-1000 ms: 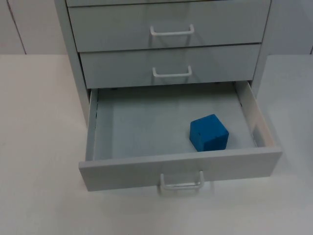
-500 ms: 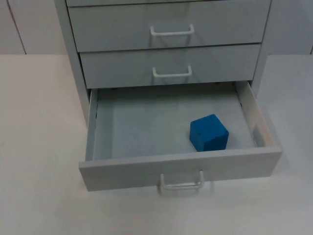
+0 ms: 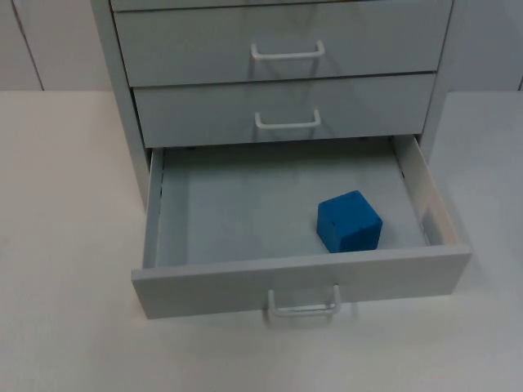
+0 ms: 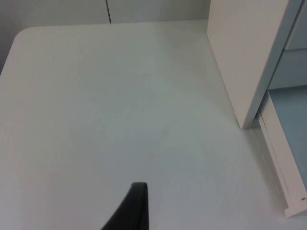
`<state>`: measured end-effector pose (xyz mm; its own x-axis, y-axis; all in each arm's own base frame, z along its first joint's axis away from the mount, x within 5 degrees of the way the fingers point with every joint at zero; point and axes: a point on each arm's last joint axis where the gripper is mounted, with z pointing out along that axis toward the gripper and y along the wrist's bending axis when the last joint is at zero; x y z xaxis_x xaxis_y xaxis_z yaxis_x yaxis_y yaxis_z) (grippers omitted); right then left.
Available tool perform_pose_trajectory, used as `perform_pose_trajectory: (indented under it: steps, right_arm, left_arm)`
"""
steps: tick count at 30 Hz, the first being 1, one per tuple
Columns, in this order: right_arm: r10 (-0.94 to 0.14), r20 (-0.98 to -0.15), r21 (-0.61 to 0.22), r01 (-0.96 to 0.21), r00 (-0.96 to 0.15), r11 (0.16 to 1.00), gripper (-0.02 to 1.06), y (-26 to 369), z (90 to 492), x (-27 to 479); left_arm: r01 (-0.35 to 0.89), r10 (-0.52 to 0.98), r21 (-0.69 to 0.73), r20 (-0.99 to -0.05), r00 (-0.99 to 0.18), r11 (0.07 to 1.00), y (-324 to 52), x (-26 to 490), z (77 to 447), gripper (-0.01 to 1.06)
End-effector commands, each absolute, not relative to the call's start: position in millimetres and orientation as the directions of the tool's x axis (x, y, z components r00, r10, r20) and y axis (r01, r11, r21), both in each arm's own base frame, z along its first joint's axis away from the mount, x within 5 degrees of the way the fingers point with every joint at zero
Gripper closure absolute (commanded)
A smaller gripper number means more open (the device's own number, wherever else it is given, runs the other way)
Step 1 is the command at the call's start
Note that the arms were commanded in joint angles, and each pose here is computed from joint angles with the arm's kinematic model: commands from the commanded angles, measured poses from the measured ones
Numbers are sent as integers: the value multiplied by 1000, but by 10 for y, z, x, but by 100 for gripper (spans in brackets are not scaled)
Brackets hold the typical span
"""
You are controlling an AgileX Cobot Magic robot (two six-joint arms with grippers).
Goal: Open the drawer with the left hand, place the block into the drawer with the right hand, then close the drawer with the left hand.
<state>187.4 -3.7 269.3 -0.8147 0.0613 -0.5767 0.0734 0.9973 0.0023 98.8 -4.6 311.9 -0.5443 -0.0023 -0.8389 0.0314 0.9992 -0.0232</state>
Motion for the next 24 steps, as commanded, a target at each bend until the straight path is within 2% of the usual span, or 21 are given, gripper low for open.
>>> perform_pose_trajectory:
  steps: [1, 9, 15, 16, 18, 19, 20, 23, 24]
  right_arm:
    - [43, -573, -19, 66, -819, 998, 26, -55, 2697, 1855]
    - [43, -578, -18, 66, -815, 998, 26, -55, 2700, 1860]
    - [55, -611, 2, 68, -790, 998, 26, -43, 2728, 1892]
    - [67, -613, 17, 71, -787, 997, 26, -35, 2739, 1896]
    - [91, -604, 47, 79, -792, 996, 26, -17, 2734, 1890]
    - [91, -604, 47, 79, -792, 996, 26, -17, 2734, 1890]
    - [95, -598, 51, 81, -796, 995, 26, -14, 2730, 1884]
    - [87, -572, 49, 72, -816, 996, 26, -5, 2713, 1860]
    - [87, -572, 49, 72, -816, 996, 26, -5, 2713, 1860]
  left_arm:
    - [26, 1, -16, -838, -546, 1000, -38, 985, 3107, 0]
    - [26, 0, -18, -834, -552, 1000, -39, 981, 3101, 0]
    - [24, 1, -18, -783, -622, 1000, -37, 935, 3038, 2]
    - [24, 2, -18, -771, -637, 1000, -37, 924, 3024, 5]
    - [23, 2, -17, -755, -655, 1000, -36, 909, 3007, 23]
    - [23, 2, -17, -755, -655, 1000, -36, 909, 3007, 23]
    - [23, 4, -15, -751, -661, 1000, -35, 905, 3003, 33]
    - [30, 15, -7, -743, -670, 1000, -34, 898, 2994, 75]
    - [30, 15, -7, -743, -670, 1000, -34, 898, 2994, 75]
